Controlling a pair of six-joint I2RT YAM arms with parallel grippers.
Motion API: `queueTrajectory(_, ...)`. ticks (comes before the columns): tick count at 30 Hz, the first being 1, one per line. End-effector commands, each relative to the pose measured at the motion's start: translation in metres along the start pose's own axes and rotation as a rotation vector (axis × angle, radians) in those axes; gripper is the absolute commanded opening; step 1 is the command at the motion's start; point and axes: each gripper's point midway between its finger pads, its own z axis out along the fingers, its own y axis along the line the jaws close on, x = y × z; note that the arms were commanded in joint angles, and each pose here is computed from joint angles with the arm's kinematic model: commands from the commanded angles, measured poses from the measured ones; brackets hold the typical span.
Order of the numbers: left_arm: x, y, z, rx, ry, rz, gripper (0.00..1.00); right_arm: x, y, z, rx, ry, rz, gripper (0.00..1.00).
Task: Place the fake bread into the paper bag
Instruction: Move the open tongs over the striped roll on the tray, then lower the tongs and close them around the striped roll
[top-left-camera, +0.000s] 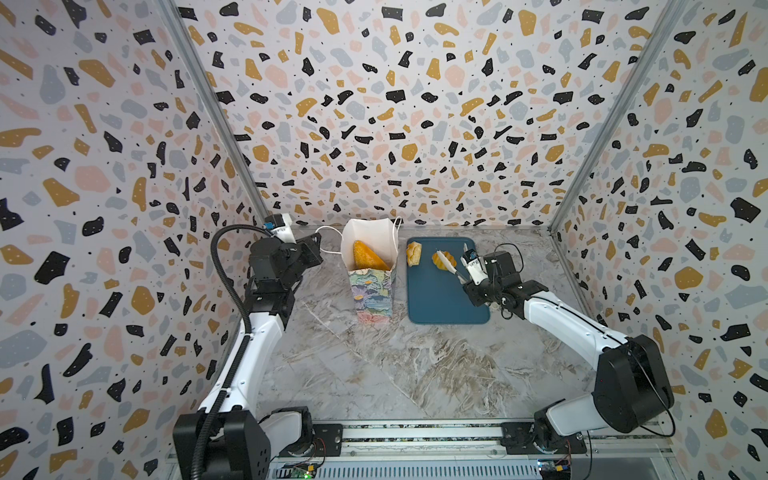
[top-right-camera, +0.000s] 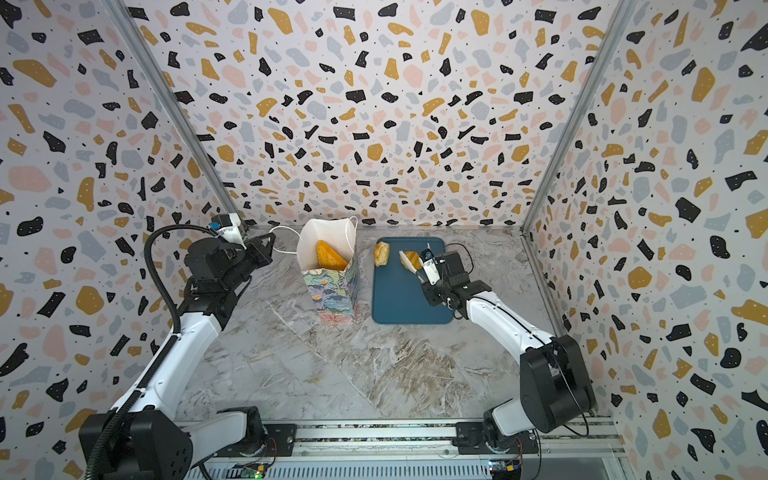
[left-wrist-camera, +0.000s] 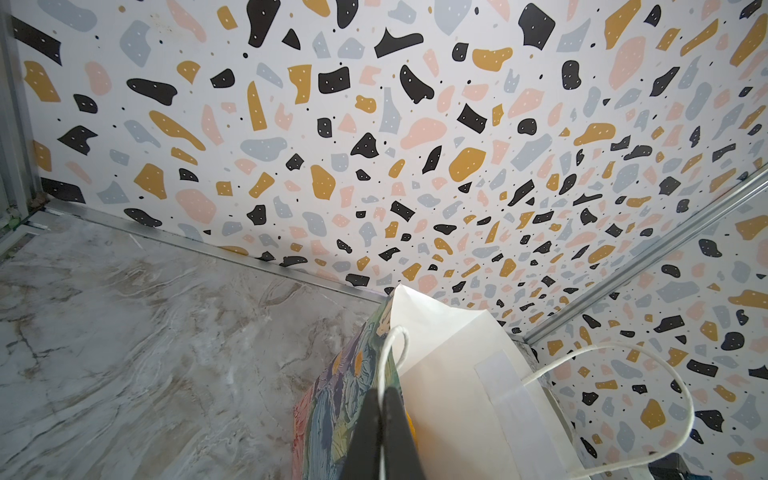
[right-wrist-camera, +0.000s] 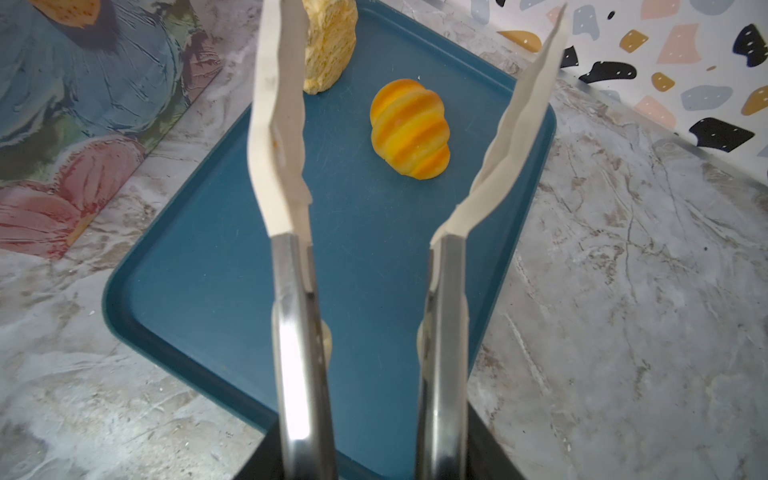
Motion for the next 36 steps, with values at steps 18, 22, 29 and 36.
queueTrajectory(18, -0.006, -0.005, -0.003, 0.008, -0.023, 0.036, 0.0, -0.006, -0.013, 0.036, 0.015, 0.048, 0.004, 0.5)
queueTrajectory(22, -0.007, -0.006, -0.003, 0.01, -0.025, 0.036, 0.0, -0.005, -0.015, 0.043, 0.017, 0.067, 0.009, 0.5)
queueTrajectory(29, -0.007, -0.006, -0.003, 0.016, -0.025, 0.033, 0.0, -0.001, -0.025, 0.057, 0.033, 0.123, 0.019, 0.51)
queueTrajectory(36, -0.007, -0.006, -0.003, 0.015, -0.026, 0.036, 0.0, -0.001, -0.027, 0.07, 0.014, 0.161, 0.01, 0.51)
